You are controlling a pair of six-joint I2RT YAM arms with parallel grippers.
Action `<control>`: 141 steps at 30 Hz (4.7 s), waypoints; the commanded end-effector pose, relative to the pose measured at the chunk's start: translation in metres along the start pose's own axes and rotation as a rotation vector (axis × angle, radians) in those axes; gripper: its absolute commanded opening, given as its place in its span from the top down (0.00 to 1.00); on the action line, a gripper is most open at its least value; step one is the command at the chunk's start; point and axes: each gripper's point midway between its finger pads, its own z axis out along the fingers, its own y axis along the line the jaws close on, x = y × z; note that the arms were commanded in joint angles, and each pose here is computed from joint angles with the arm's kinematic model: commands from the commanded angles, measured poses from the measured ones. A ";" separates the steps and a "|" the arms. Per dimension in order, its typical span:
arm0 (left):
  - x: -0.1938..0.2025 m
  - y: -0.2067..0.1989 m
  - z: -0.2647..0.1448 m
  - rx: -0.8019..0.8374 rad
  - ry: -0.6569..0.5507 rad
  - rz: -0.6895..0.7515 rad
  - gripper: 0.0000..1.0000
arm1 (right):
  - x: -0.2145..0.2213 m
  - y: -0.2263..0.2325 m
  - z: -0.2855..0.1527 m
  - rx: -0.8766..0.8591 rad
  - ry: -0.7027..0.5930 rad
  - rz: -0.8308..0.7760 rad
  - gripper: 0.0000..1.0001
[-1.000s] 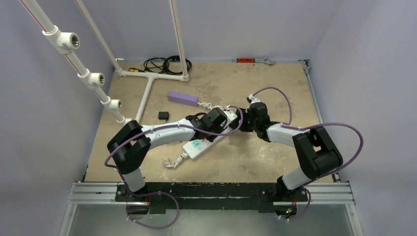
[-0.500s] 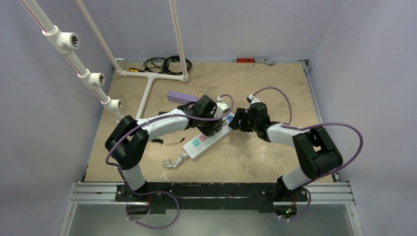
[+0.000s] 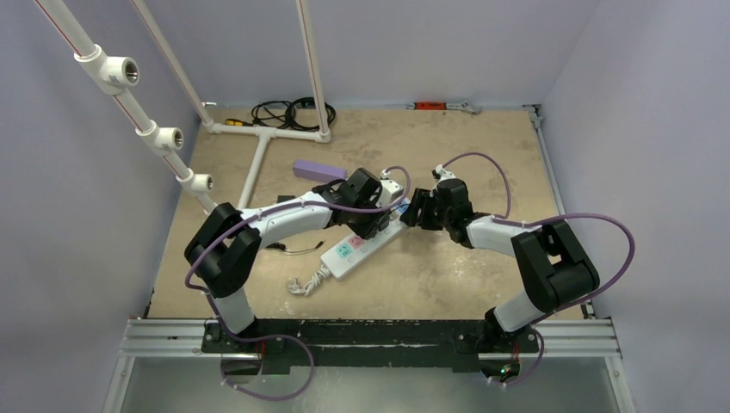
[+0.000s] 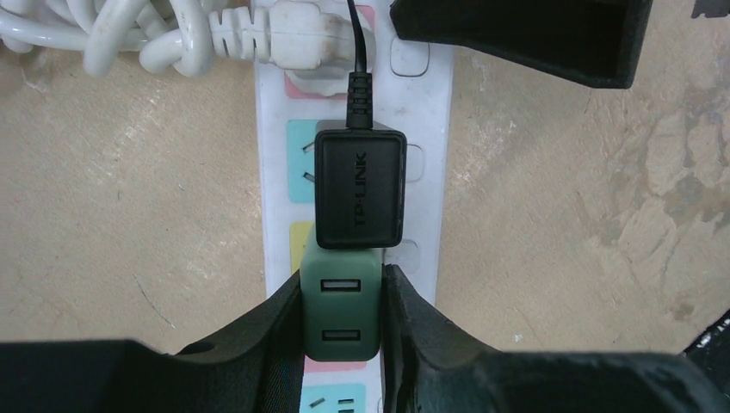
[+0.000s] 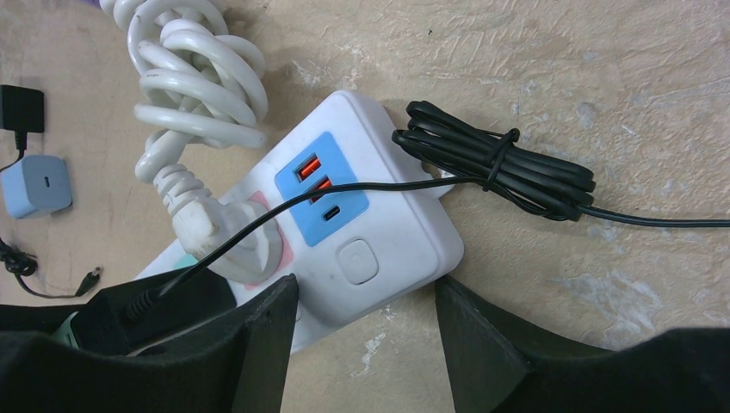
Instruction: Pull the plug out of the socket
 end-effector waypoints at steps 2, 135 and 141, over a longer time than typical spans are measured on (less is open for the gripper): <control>0.033 0.011 0.016 -0.177 0.091 0.052 1.00 | 0.003 -0.007 0.004 0.031 0.021 -0.012 0.38; 0.013 0.019 -0.015 -0.281 -0.002 0.119 1.00 | 0.008 -0.010 0.009 0.030 0.046 -0.010 0.39; 0.009 0.012 -0.012 -0.147 -0.008 0.051 1.00 | 0.008 -0.010 0.009 0.032 0.046 -0.010 0.39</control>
